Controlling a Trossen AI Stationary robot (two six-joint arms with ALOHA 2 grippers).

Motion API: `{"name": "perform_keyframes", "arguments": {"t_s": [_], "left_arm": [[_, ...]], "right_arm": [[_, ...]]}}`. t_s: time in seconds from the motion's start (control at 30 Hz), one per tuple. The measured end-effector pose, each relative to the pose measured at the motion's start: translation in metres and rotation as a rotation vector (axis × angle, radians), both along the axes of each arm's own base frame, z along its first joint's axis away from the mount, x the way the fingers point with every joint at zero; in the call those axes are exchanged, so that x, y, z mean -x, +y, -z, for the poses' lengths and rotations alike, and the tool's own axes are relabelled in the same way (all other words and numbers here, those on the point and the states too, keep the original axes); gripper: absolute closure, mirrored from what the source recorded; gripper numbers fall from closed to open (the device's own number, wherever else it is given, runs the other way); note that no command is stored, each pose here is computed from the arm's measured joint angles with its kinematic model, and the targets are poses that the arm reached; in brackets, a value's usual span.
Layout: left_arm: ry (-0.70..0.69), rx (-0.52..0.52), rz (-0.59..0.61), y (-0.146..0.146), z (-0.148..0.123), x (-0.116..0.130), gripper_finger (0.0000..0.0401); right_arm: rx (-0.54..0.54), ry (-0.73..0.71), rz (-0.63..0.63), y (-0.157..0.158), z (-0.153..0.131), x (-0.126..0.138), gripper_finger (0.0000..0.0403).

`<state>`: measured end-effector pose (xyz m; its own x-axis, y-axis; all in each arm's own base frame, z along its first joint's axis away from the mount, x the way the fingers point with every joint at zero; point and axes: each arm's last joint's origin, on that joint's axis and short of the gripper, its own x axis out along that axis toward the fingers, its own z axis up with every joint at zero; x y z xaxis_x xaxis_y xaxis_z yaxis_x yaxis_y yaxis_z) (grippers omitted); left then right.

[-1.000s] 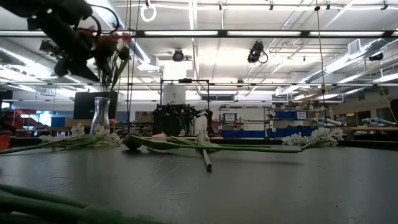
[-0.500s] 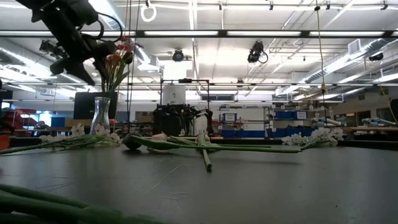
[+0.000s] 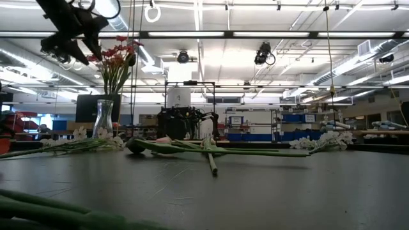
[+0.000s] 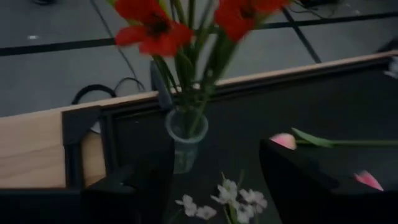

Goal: Sort flowers into vase by color
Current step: Put the black flower into the transparent vase

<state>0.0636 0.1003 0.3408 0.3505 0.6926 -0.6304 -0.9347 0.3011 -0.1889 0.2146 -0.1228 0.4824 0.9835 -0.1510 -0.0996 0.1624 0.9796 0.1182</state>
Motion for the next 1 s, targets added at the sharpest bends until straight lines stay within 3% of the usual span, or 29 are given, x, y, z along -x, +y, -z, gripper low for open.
{"name": "perform_keyframes", "arguments": {"t_s": [0.2, 0.4, 0.73, 0.83, 1.0], "left_arm": [[-0.094, 0.019, 0.125, -0.019, -0.004, 0.008, 0.018], [-0.098, 0.004, 0.147, -0.021, -0.005, 0.008, 0.0193], [-0.162, -0.106, 0.248, -0.016, -0.015, -0.006, 0.0193], [-0.203, -0.1, 0.257, -0.017, -0.016, -0.01, 0.0193], [-0.224, -0.067, 0.321, -0.024, -0.016, -0.016, 0.0193]], "right_arm": [[0.0, 0.0, 0.0, 0.0, 0.0, 0.0, 0.0242], [0.0, 0.0, 0.0, 0.0, 0.0, 0.0, 0.0242], [0.001, -0.001, 0.0, 0.0, 0.0, 0.0, 0.0242], [0.055, -0.095, 0.008, -0.002, -0.009, -0.003, 0.0242], [0.044, -0.29, 0.0, -0.003, -0.027, -0.006, 0.0242]]}}
